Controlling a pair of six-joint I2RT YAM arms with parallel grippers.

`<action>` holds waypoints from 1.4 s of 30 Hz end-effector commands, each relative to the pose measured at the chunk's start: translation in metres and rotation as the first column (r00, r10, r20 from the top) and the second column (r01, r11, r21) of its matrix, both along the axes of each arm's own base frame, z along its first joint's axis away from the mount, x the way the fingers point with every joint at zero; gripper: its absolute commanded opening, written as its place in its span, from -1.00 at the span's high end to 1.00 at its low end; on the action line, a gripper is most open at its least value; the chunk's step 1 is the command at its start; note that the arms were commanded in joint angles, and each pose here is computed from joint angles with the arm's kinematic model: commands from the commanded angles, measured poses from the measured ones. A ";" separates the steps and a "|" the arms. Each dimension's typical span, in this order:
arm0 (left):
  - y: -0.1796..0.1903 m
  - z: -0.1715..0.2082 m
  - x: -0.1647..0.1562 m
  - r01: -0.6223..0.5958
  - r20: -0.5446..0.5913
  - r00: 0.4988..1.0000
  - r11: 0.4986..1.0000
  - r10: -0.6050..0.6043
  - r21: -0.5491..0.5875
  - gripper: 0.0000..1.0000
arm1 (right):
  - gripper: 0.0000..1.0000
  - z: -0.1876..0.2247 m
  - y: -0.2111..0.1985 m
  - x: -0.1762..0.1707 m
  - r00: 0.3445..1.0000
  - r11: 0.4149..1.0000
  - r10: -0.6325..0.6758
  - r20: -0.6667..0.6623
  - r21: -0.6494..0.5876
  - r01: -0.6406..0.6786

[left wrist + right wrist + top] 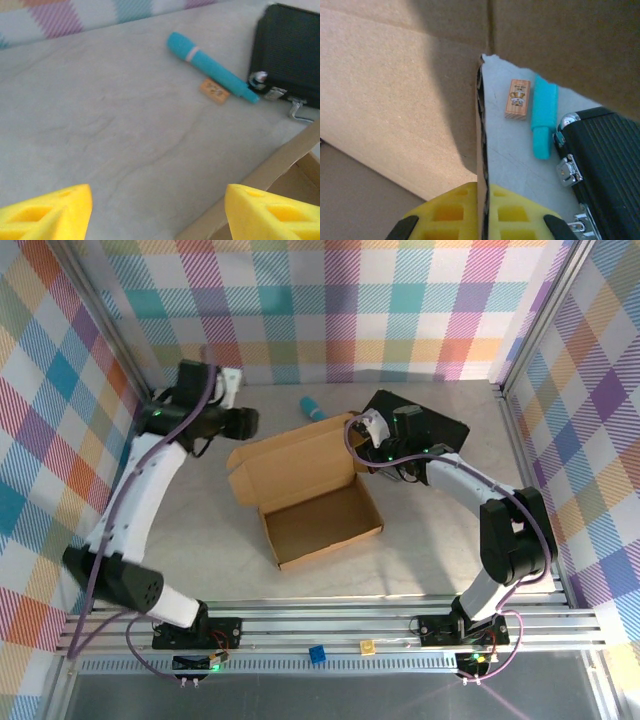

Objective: Fold the paper box

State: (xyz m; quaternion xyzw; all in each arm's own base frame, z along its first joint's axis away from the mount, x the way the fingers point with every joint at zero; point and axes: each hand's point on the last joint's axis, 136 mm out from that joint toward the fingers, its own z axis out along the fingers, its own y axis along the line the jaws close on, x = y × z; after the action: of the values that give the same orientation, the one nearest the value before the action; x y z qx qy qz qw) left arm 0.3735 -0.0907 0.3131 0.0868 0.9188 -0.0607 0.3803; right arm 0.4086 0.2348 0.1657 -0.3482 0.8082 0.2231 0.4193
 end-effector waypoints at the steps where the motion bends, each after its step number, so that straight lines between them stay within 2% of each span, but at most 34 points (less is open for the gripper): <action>1: 0.019 -0.041 -0.038 -0.101 -0.156 0.984 0.987 0.081 -0.124 -0.29 | 1.00 0.017 0.002 0.003 0.997 0.999 0.043 0.060 0.016 -0.044; 4: 0.013 -0.063 -0.059 -0.047 -0.167 0.986 0.980 0.014 -0.194 -0.21 | 1.00 0.015 0.001 0.003 0.998 0.999 0.050 0.046 0.013 -0.051; 9: 0.009 -0.095 -0.073 0.070 -0.161 0.982 0.986 -0.095 -0.152 -0.31 | 1.00 0.015 0.004 0.003 0.996 0.997 0.080 0.031 0.018 -0.081; 17: -0.002 -0.117 -0.043 0.133 -0.152 0.976 0.979 -0.157 -0.156 -0.33 | 1.00 0.011 0.006 0.002 0.996 0.995 0.091 0.009 0.024 -0.092; 22: -0.009 -0.129 -0.037 0.132 -0.210 0.963 0.976 -0.168 -0.172 -0.07 | 1.00 0.010 0.005 0.005 0.998 0.997 0.066 -0.001 0.031 -0.066; 26: -0.010 -0.136 -0.039 0.087 -0.244 0.963 0.987 -0.118 -0.135 0.16 | 1.00 0.012 0.003 0.009 0.999 0.999 0.034 -0.004 0.033 -0.033; 27: -0.011 -0.137 -0.039 0.070 -0.247 0.963 0.987 -0.105 -0.144 0.25 | 1.00 0.012 0.003 0.010 1.000 0.999 0.021 -0.003 0.035 -0.021; 29: -0.015 -0.138 -0.036 0.016 -0.249 0.967 0.985 -0.059 -0.171 0.54 | 1.00 0.014 0.002 0.012 1.000 0.999 -0.004 -0.002 0.049 0.004; 33: -0.023 -0.139 -0.031 -0.083 -0.253 0.967 0.977 0.031 -0.198 0.76 | 1.00 0.013 0.002 0.014 0.997 0.996 -0.074 -0.006 0.054 0.074; 39: -0.025 -0.133 -0.019 -0.233 -0.237 0.954 0.951 0.182 -0.205 0.96 | 1.00 0.025 0.001 0.017 0.972 0.967 -0.234 -0.010 0.101 0.234; 42: -0.020 -0.129 -0.009 -0.318 -0.211 0.939 0.919 0.271 -0.233 1.00 | 1.00 0.031 0.004 0.015 0.948 0.938 -0.319 -0.023 0.135 0.319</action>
State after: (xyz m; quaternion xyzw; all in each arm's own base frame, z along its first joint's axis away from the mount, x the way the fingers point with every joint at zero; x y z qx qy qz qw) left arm 0.3480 -0.1165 0.1741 -0.0402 0.9490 -0.1370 0.2809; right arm 0.4201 0.2328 0.1645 -0.2426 0.8486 0.1976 0.4266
